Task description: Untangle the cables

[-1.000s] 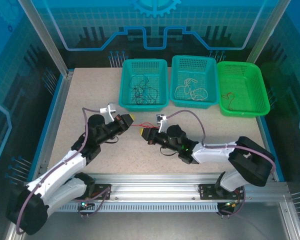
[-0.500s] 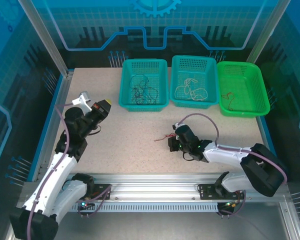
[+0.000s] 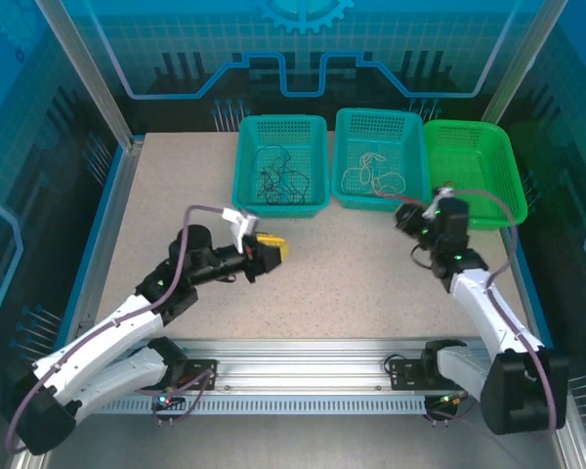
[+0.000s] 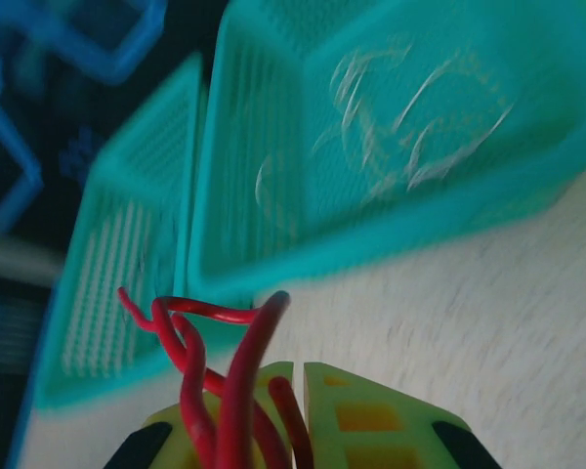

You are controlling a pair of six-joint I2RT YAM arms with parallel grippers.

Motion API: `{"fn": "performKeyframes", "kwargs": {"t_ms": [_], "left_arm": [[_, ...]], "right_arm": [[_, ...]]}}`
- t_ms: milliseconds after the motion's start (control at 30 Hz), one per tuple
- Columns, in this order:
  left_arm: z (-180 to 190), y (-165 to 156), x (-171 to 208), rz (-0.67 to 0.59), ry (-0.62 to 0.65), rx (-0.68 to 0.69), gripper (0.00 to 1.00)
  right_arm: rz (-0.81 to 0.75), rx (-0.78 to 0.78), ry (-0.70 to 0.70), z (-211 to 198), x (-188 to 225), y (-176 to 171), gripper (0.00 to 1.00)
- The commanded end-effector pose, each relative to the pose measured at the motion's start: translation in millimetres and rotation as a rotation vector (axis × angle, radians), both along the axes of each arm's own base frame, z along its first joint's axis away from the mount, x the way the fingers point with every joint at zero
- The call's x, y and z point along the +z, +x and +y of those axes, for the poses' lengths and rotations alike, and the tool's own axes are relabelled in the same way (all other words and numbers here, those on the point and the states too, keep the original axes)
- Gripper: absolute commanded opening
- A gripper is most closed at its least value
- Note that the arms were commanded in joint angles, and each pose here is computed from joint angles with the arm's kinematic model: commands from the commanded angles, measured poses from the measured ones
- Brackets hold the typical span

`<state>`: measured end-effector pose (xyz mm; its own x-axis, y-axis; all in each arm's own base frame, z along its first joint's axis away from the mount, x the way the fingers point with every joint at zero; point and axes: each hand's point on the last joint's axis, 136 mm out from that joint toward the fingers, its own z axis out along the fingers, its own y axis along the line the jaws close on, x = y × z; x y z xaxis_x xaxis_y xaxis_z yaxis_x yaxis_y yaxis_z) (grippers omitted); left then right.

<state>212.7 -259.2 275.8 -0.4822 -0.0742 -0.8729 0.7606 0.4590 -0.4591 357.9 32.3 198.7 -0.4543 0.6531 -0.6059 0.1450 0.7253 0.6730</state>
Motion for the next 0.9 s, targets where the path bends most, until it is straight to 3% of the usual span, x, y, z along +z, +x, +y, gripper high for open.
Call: {"fn": "performKeyframes", "kwargs": {"t_ms": [0, 200, 267, 400, 567, 700, 867], "left_arm": [[-21.8, -28.7, -9.5, -0.189, 0.126, -0.158, 0.4], [-35.8, -41.5, -15.2, -0.283, 0.187, -0.179, 0.63], [-33.4, -39.1, -13.4, -0.295, 0.185, -0.154, 0.71], [-22.3, -31.4, -9.5, -0.316, 0.18, -0.07, 0.82], [11.4, 0.8, -17.2, -0.307, 0.24, 0.196, 0.88], [69.8, 37.4, -30.8, -0.286, 0.304, 0.583, 0.99], [139.4, 64.9, -62.5, -0.293, 0.416, 0.905, 0.99]], "right_arm": [[-0.01, -0.125, 0.142, -48.3, 14.5, 20.1, 0.0], [0.071, -0.29, 0.123, -118.5, 4.5, 73.1, 0.13], [0.085, -0.327, 0.119, -134.8, -2.3, 85.0, 0.22], [0.107, -0.336, 0.136, -154.1, -11.3, 101.8, 0.52], [0.067, -0.253, 0.157, -138.4, 3.3, 94.2, 0.61], [0.061, -0.202, 0.081, -118.1, 14.9, 61.7, 0.7], [0.051, -0.171, -0.182, -86.1, 7.7, 1.4, 0.73]]}}
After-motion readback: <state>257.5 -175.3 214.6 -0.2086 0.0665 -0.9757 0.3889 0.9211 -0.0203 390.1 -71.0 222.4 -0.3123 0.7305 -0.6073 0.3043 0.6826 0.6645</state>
